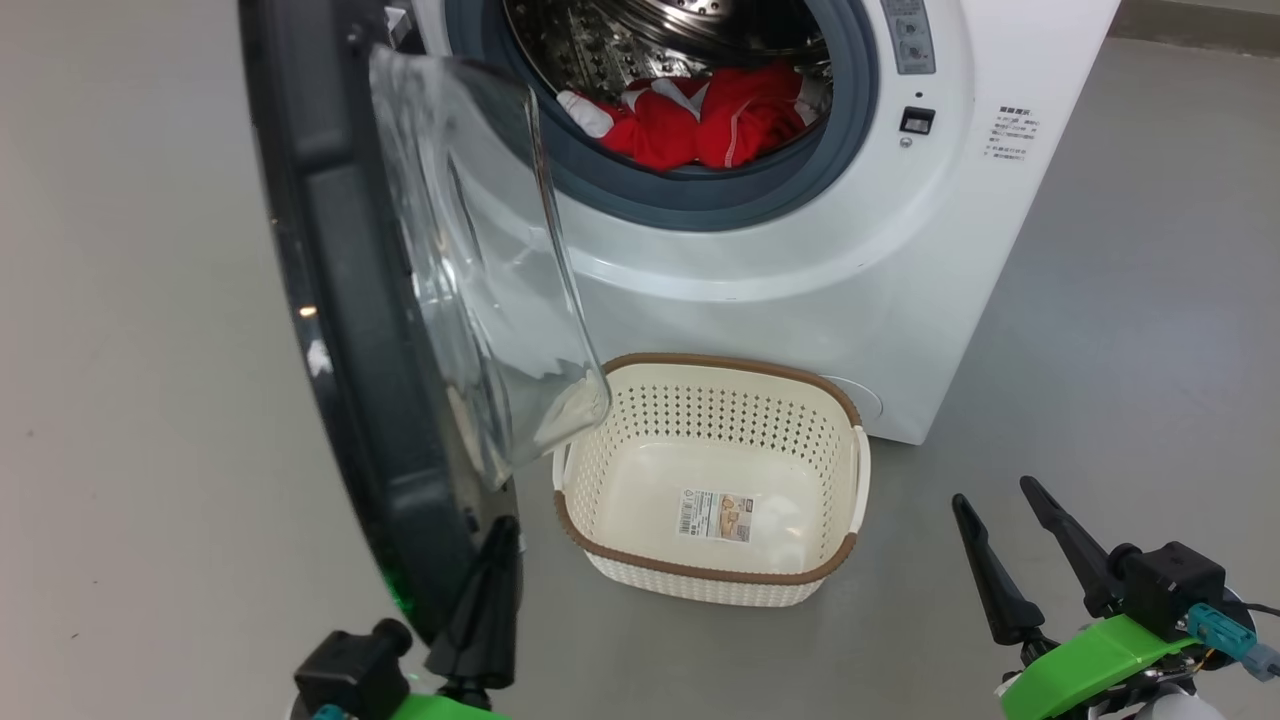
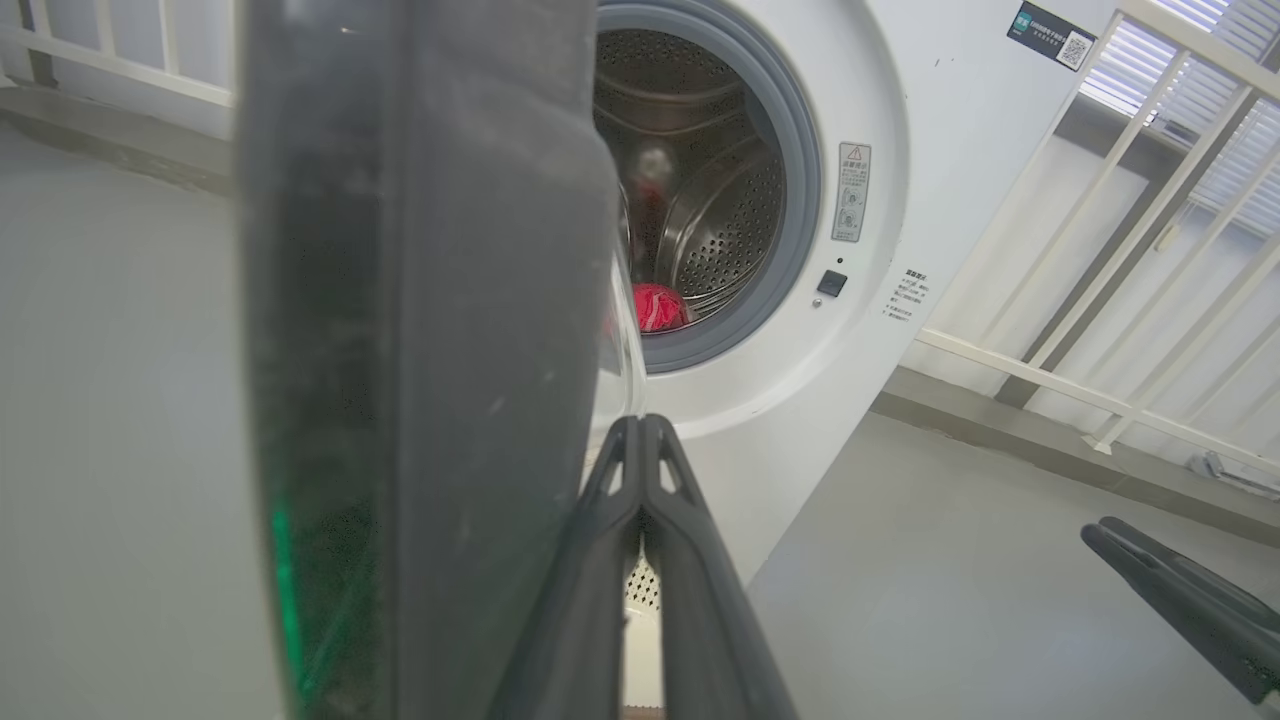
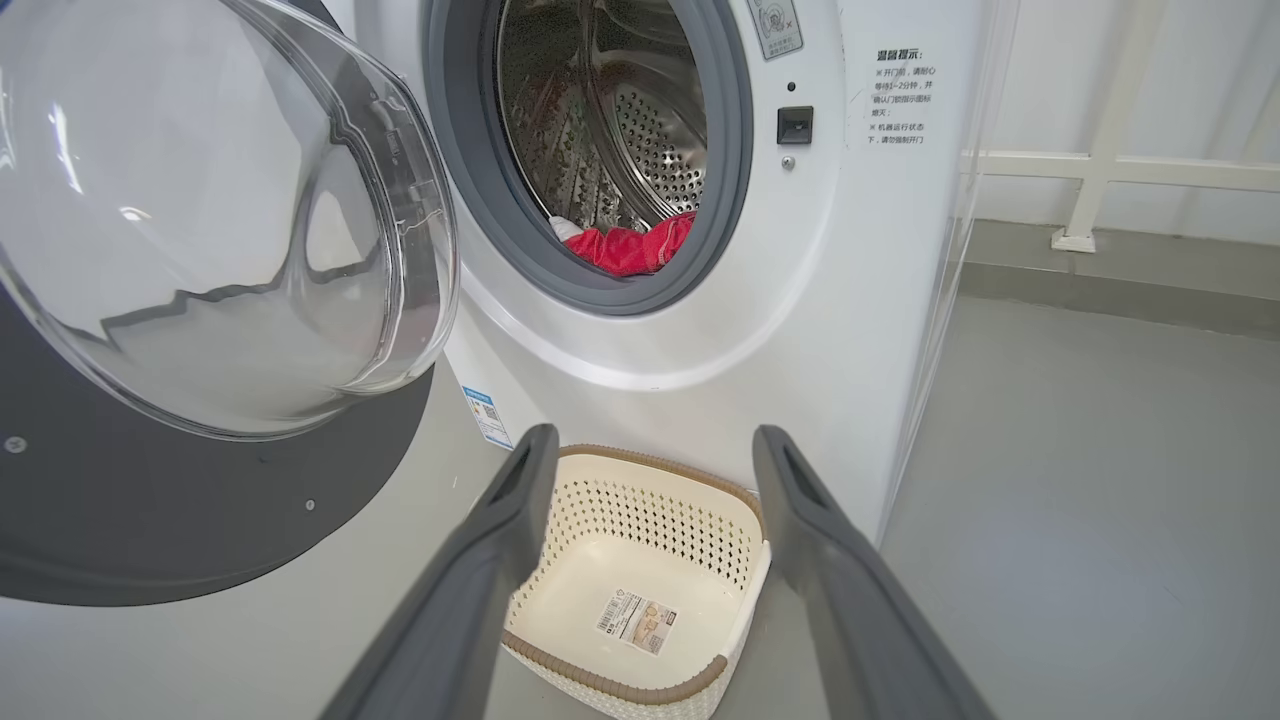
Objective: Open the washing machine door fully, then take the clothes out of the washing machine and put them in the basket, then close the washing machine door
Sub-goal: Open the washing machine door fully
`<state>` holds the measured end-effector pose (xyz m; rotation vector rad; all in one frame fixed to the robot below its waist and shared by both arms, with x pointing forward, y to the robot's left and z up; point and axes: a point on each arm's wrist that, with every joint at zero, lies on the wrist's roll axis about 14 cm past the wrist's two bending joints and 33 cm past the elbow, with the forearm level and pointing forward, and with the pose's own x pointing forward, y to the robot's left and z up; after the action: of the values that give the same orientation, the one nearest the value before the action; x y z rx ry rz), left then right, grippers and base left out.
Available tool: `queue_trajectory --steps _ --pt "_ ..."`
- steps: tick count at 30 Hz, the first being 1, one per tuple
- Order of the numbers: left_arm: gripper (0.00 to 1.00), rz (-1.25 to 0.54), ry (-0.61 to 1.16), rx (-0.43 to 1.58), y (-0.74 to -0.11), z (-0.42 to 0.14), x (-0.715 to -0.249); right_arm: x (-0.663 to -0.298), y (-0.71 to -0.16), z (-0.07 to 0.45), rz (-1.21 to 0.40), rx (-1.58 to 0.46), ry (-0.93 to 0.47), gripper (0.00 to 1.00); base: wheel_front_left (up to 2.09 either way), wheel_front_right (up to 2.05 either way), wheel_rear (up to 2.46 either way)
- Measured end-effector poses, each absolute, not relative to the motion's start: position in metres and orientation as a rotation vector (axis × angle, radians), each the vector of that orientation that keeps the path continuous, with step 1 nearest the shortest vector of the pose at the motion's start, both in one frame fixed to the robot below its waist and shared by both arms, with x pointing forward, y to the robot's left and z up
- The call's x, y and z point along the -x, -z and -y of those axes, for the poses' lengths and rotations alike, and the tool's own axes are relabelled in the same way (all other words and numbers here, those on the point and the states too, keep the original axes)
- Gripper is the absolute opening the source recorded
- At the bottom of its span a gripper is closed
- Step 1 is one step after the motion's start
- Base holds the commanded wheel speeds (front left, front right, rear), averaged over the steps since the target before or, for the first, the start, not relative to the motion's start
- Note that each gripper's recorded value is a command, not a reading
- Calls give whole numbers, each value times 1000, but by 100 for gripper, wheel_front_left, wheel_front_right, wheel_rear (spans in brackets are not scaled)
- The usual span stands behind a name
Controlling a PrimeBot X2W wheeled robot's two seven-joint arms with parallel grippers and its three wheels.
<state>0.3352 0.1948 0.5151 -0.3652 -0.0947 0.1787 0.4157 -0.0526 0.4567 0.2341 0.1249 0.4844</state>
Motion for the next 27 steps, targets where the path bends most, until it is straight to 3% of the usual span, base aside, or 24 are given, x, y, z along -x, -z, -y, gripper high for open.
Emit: queue_trajectory --steps 27 --pt "0 94 -483 281 -501 -292 -301 -414 -450 42 -146 -241 -515 100 0 0 0"
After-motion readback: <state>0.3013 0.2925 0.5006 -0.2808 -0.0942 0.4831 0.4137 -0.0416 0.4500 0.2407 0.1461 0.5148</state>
